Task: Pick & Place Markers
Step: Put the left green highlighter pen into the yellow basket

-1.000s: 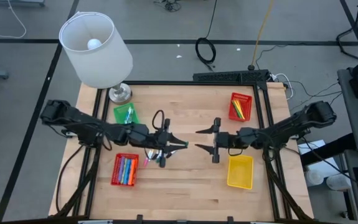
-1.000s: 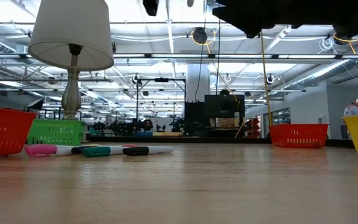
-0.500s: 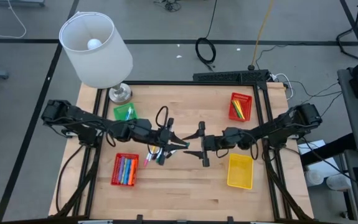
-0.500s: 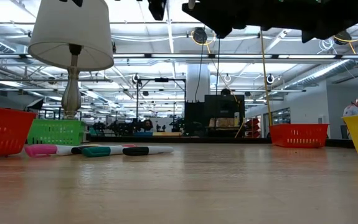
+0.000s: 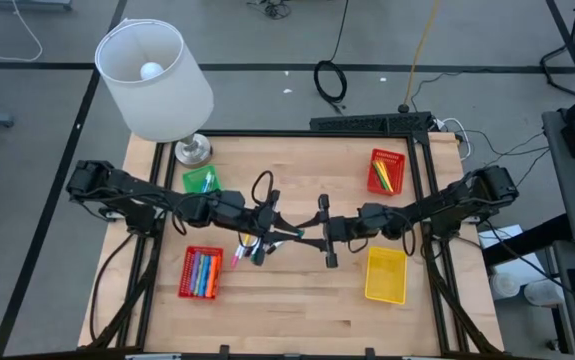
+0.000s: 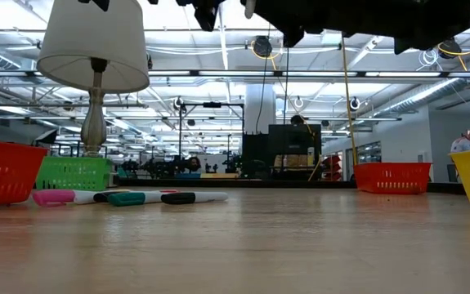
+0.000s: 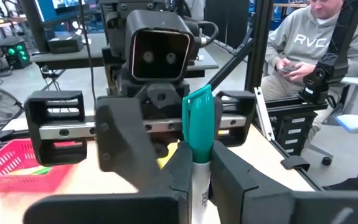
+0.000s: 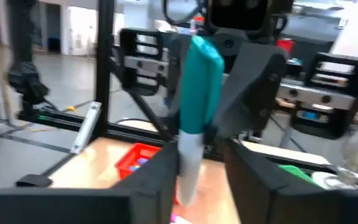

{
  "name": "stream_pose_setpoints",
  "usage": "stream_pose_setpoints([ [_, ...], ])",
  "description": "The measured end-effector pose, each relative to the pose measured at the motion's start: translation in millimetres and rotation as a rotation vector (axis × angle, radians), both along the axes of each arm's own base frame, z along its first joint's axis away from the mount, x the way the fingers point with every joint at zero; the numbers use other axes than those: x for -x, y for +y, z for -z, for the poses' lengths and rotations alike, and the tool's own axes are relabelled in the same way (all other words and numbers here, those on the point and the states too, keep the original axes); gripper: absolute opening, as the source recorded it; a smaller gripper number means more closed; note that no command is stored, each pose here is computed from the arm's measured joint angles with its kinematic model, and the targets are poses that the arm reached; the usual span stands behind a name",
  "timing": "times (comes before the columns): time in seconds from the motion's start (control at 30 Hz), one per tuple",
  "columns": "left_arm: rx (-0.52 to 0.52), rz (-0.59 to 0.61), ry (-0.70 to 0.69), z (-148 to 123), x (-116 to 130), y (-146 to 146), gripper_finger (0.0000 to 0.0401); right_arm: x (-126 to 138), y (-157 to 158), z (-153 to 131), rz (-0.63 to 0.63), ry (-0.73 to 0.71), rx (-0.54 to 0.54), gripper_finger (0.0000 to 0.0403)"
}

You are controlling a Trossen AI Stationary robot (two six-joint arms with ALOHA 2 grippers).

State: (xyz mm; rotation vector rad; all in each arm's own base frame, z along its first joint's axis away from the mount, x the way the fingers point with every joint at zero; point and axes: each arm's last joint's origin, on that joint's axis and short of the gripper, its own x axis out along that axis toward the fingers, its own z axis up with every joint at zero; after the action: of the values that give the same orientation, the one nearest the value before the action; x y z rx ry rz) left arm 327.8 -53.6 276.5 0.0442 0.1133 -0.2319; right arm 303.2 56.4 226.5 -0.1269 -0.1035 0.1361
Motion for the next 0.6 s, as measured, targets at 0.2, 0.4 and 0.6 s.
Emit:
stream_pose_setpoints([
  [0.2,0.0,0.005,-0.001,-0.1,0.1,-0.5,0.0035,0.0,0.4,0.3,-0.071,0.004,-0.004,0.0023],
  [0.4,-0.007,0.006,-0.003,-0.2,0.1,-0.5,0.0035,0.2,1.3,0.8,-0.096,0.003,0.027,0.0021],
  [0.6,-0.036,0.009,-0.01,-0.2,0.1,-0.7,0.004,0.4,2.7,2.8,-0.108,0.024,0.045,0.0021],
])
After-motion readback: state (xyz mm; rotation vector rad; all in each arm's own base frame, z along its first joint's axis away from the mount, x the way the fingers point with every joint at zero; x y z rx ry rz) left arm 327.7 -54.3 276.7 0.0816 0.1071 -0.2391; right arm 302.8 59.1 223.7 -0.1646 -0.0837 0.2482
